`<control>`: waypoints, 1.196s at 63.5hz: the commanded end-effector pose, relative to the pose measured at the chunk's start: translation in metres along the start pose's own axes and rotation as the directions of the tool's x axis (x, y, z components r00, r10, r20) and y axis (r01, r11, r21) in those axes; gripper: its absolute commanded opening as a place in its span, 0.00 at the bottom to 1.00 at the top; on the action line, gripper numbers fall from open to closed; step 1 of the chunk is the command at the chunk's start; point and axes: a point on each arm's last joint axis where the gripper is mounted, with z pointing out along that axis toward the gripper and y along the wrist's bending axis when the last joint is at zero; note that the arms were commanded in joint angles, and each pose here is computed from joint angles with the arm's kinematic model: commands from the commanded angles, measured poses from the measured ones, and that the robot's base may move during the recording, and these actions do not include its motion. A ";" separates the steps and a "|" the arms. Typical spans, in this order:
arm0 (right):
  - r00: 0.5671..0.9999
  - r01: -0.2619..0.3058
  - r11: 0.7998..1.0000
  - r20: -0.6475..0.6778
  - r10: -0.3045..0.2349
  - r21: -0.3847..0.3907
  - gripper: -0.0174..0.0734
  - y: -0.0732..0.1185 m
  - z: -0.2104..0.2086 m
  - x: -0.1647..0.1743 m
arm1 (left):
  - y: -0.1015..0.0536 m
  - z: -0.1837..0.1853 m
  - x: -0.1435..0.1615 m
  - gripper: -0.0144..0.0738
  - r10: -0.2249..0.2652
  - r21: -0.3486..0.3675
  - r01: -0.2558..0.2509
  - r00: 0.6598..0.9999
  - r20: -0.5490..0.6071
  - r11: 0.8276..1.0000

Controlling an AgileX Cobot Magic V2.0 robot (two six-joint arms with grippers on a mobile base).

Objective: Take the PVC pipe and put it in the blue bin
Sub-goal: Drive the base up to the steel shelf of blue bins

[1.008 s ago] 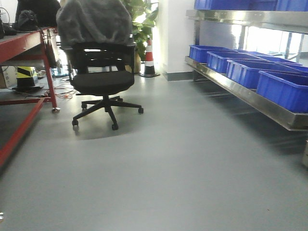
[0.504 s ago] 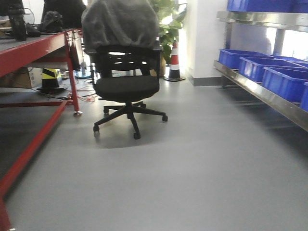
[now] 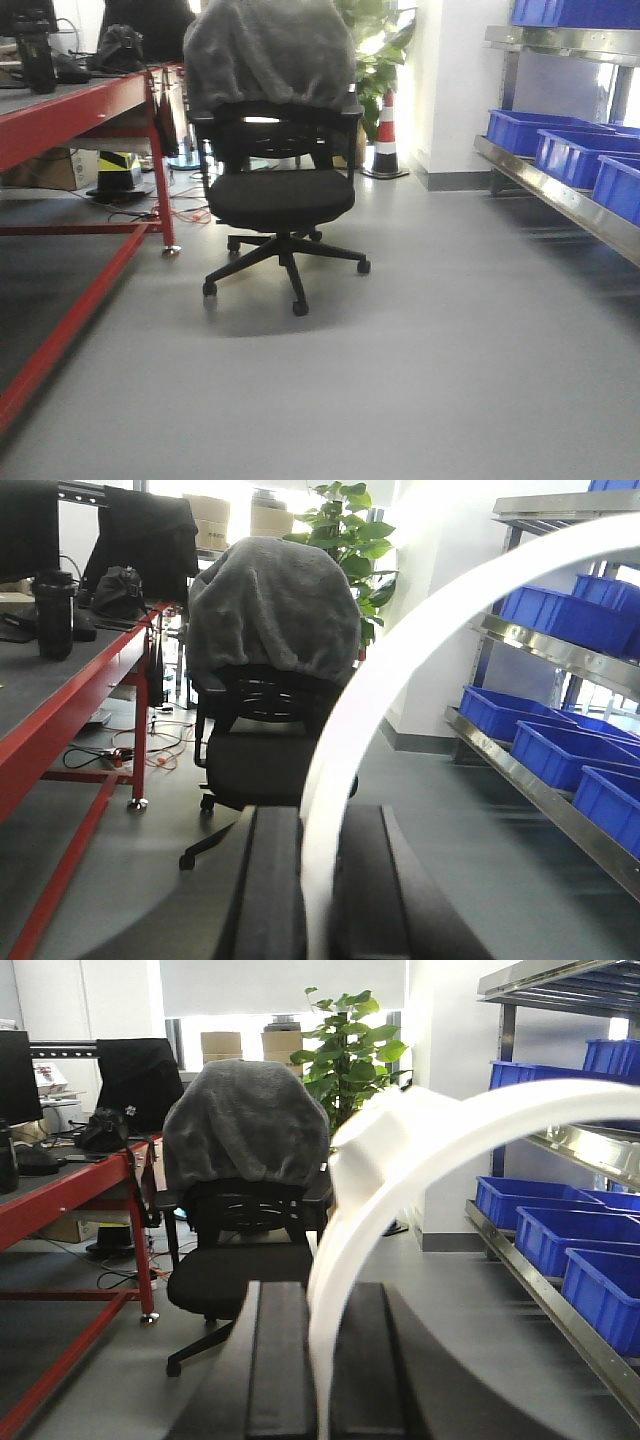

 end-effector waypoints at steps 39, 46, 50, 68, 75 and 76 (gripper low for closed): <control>0.999 0.012 1.000 0.031 -0.012 -0.001 0.01 0.000 -0.001 -0.003 | 0.000 -0.002 -0.004 0.04 0.000 -0.001 0.000 0.999 0.036 1.000; 0.999 0.012 1.000 0.031 -0.012 -0.001 0.01 0.000 -0.001 -0.003 | 0.000 -0.002 -0.004 0.04 0.000 -0.001 0.000 0.999 0.036 1.000; 0.999 0.012 1.000 0.031 -0.012 -0.001 0.01 0.000 -0.001 -0.003 | 0.000 -0.002 -0.004 0.04 0.000 -0.001 0.000 0.999 0.036 1.000; 0.999 0.012 1.000 0.031 -0.012 -0.001 0.01 0.000 -0.001 -0.003 | 0.000 -0.002 -0.004 0.04 0.000 -0.001 0.000 0.999 0.036 1.000; 0.999 0.012 1.000 0.031 -0.012 -0.001 0.01 0.000 -0.001 -0.003 | 0.000 -0.002 -0.004 0.04 0.000 -0.001 0.000 0.999 0.036 1.000; 0.999 0.012 1.000 0.031 -0.012 -0.001 0.01 0.000 -0.001 -0.003 | 0.000 -0.002 -0.004 0.04 0.000 -0.001 0.000 0.999 0.036 1.000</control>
